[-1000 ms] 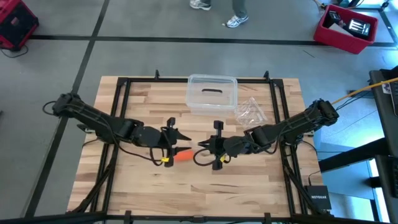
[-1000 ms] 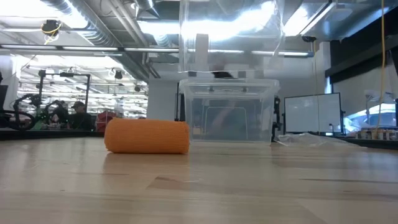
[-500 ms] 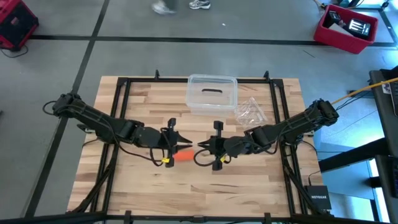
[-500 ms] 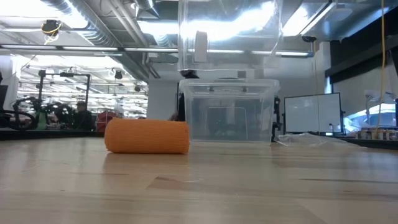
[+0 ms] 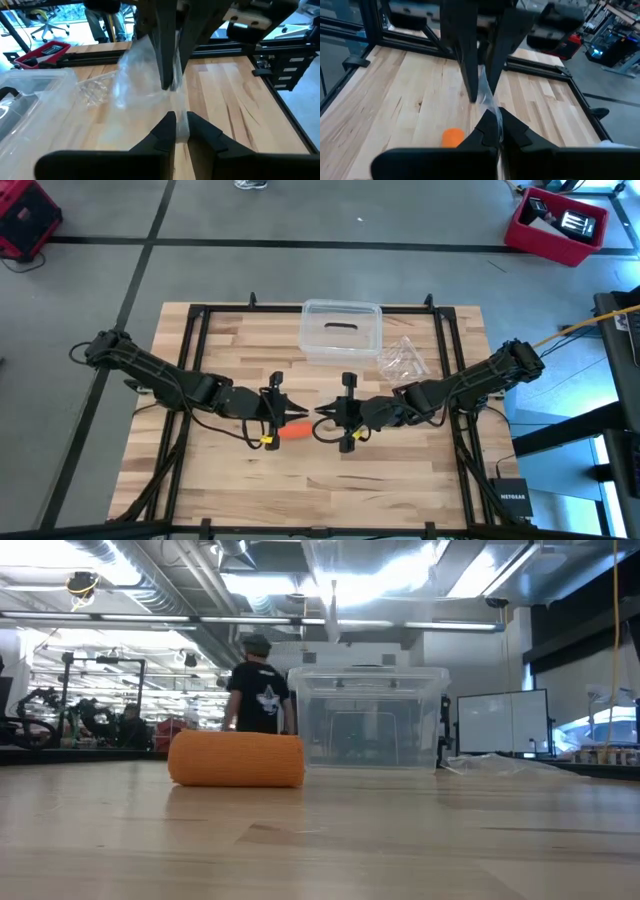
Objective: Roll bandage
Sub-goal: Open the bottom transparent zip bag
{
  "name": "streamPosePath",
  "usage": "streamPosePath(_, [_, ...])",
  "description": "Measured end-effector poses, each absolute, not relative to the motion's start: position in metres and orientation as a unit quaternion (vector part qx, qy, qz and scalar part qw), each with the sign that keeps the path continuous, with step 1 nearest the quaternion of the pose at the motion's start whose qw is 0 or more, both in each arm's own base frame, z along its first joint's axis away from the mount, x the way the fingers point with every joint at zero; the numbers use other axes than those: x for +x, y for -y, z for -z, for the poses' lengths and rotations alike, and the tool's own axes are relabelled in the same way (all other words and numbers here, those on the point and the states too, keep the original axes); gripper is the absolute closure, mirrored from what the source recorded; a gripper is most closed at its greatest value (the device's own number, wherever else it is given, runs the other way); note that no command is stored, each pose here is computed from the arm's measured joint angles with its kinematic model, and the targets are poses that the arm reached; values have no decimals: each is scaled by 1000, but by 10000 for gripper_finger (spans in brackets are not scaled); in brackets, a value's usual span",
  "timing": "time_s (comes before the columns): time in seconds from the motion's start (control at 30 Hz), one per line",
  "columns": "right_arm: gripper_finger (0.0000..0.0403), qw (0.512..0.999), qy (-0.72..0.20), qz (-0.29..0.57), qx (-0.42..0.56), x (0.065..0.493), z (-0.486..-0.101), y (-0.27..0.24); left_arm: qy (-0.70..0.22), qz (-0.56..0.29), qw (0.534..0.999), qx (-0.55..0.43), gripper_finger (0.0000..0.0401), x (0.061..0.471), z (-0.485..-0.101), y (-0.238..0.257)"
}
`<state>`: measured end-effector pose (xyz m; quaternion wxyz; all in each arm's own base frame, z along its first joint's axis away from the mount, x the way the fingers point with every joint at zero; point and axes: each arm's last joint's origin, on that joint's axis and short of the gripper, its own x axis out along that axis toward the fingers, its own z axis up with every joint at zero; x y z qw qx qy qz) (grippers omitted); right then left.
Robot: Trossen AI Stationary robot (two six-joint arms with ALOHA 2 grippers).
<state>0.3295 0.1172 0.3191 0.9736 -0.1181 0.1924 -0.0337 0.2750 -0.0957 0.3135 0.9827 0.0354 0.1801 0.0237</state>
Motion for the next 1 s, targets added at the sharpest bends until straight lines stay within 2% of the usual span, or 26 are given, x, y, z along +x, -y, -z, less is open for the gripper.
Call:
streamPosePath(0.23, [403,974,-182,31,-132,331,-327,-118,-179,-25,983,30,378,274,-305,96])
streamPosePath(0.43, [403,972,-191,26,-136,330,-332,-118,-172,-25,984,27,369,274,-301,96])
streamPosePath(0.67, [403,970,-211,20,-116,329,-329,-118,-150,-17,988,32,370,264,-313,93])
streamPosePath(0.8, [403,968,-228,11,-102,329,-324,-119,-155,-15,987,27,348,253,-321,90])
streamPosePath(1.0, [403,966,-245,14,-79,330,-303,-120,-140,-16,990,1,282,231,-349,82])
